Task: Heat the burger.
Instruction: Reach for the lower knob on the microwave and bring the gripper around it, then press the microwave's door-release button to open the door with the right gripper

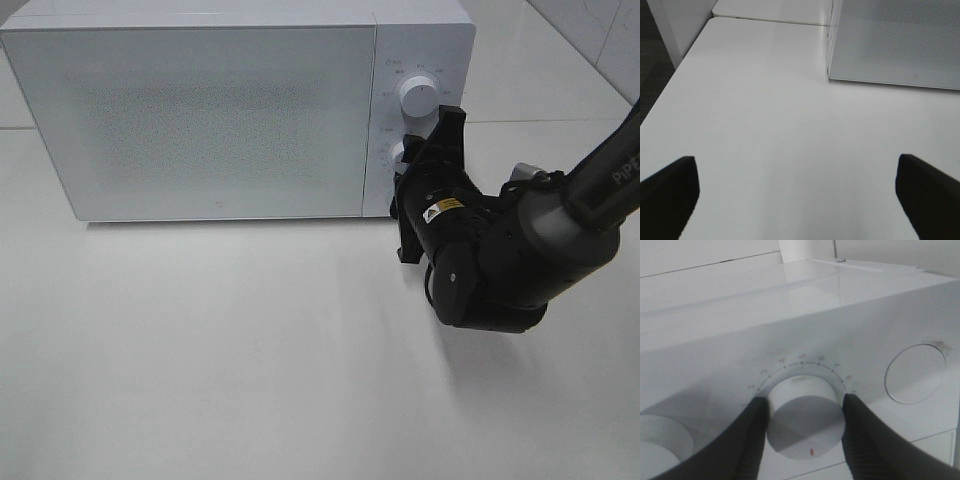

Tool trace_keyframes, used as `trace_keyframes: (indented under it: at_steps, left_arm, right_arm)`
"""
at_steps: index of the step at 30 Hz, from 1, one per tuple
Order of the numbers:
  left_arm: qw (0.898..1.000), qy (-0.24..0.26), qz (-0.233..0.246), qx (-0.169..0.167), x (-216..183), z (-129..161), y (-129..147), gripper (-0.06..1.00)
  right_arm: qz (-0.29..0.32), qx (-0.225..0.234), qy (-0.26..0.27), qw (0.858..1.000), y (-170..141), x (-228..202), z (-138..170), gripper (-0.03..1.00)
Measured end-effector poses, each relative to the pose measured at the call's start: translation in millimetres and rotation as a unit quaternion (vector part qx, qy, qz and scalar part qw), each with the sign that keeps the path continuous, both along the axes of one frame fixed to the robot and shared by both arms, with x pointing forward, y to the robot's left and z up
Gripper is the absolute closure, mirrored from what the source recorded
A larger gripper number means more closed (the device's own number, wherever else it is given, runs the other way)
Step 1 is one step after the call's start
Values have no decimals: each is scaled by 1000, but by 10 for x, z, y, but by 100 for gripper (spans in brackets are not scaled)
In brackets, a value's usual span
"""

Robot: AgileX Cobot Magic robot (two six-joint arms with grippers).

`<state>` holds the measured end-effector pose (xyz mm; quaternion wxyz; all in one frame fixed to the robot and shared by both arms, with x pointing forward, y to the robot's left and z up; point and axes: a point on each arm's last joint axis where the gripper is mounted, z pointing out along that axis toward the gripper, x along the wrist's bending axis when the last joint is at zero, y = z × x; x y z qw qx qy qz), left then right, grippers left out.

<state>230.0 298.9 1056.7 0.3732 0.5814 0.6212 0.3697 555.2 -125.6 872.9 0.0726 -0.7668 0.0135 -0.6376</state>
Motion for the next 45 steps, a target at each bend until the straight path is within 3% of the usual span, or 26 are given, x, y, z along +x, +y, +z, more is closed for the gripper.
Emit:
trace_keyframes:
  at_steps: [8, 19, 33, 41, 42, 44, 45]
  left_arm:
    - [1000, 0, 0, 0, 0, 0, 0, -5]
    - [1000, 0, 0, 0, 0, 0, 0, -5]
    - [1000, 0, 0, 0, 0, 0, 0, -5]
    - [1000, 0, 0, 0, 0, 0, 0, -5]
    - [1000, 0, 0, 0, 0, 0, 0, -5]
    - [1000, 0, 0, 0, 0, 0, 0, -5]
    - [1000, 0, 0, 0, 0, 0, 0, -5]
  right_arm:
    - [-10, -26, 0, 1000, -5, 9, 5, 53]
    - [-12, -31, 5, 999, 18, -4, 4, 39]
    - [60, -105, -4, 993, -134, -332, 201, 35]
    - [128, -189, 26, 973, -257, -637, 287, 35]
    - [144, -225, 24, 963, -271, -679, 354, 35]
    - [154, -246, 24, 957, -274, -696, 395, 35]
    - [174, -289, 20, 941, -277, -726, 484, 35]
